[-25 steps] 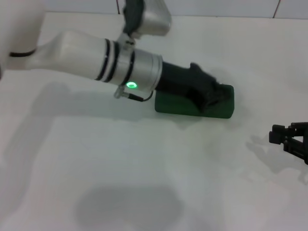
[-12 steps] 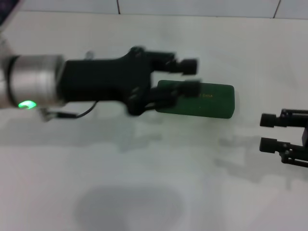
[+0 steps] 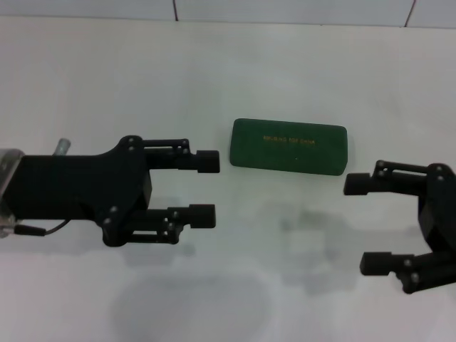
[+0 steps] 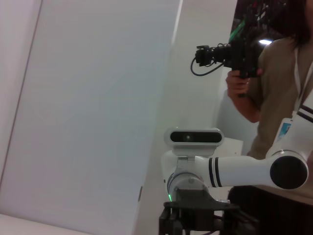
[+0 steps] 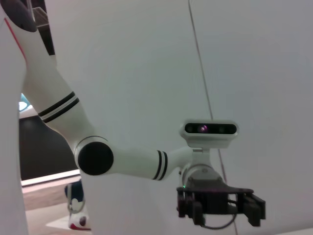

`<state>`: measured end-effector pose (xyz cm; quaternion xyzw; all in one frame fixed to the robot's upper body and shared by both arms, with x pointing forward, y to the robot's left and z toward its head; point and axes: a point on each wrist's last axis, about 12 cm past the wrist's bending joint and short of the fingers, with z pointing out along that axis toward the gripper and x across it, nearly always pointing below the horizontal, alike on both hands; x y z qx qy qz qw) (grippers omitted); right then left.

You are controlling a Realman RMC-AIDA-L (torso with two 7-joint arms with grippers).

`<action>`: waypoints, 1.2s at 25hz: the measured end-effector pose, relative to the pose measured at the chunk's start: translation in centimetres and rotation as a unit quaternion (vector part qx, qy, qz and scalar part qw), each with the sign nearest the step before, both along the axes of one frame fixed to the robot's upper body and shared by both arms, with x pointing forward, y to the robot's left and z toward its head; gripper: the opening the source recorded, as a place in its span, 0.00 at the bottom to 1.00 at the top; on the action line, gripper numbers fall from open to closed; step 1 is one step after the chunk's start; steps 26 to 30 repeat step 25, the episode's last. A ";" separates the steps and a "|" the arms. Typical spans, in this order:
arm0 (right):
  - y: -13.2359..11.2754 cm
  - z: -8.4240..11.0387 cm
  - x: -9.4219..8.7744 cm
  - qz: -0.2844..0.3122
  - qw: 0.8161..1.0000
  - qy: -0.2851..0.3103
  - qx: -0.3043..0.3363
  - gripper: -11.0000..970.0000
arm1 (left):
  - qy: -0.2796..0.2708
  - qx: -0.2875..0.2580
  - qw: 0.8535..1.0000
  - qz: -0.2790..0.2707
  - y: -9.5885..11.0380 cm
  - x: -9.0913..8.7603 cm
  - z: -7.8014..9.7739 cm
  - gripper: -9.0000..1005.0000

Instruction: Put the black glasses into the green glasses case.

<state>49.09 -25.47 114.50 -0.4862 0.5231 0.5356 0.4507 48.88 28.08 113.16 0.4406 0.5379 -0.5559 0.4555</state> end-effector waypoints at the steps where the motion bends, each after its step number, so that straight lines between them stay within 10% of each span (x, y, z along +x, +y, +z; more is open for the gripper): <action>1: 0.3 -0.1 0.0 0.004 1.000 0.004 0.003 0.84 | -0.001 -0.001 1.000 0.003 0.1 -0.2 -0.2 0.68; 30: 2.1 -0.3 0.8 0.003 0.999 -0.021 0.030 0.90 | 0.024 0.014 1.000 0.005 0.8 -1.3 -1.5 0.67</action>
